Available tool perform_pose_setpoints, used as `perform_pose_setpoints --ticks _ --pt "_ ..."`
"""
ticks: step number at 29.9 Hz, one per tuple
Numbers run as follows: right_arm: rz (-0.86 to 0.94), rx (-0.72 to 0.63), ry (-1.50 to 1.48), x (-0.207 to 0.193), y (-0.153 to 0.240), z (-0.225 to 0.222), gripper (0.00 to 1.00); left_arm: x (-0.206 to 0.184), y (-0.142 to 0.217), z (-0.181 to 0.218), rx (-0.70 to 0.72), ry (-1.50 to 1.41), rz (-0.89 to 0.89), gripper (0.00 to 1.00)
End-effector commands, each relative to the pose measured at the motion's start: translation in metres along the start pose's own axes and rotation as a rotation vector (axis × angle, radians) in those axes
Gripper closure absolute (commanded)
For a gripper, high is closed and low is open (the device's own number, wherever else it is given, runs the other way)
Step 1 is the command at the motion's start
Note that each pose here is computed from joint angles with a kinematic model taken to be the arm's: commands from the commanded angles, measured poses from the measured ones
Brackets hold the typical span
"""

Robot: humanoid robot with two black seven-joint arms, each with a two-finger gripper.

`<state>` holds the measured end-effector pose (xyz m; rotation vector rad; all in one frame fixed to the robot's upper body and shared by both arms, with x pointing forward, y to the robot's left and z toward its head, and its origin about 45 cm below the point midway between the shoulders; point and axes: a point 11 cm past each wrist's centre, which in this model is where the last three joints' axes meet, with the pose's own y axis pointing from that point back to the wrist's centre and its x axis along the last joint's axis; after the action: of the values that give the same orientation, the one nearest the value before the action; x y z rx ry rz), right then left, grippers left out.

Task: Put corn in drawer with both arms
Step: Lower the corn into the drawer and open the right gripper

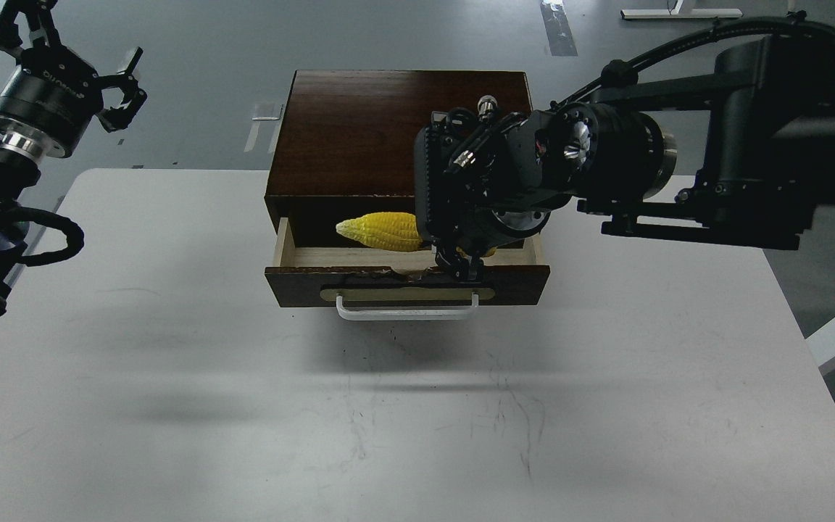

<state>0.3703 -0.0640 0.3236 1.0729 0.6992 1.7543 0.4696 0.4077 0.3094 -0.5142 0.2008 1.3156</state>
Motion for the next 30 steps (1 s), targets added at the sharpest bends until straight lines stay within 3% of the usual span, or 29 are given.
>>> perform_pose_setpoints --ticks 1,14,30 --pt "-0.008 -0.001 0.002 -0.0017 -0.0022 0.0003 0.94 0.0003 0.0001 -0.0002 0.0 0.0 0.001 0.02" --pt "-0.021 0.022 -0.002 -0.0073 -0.0087 -0.0074 0.66 0.0056 0.0058 -0.0045 0.011 -0.001 0.014 0.02" --pt "-0.01 0.004 0.005 0.0008 -0.0014 -0.0007 0.58 0.0064 0.0059 -0.0023 0.011 -0.006 0.014 0.02"
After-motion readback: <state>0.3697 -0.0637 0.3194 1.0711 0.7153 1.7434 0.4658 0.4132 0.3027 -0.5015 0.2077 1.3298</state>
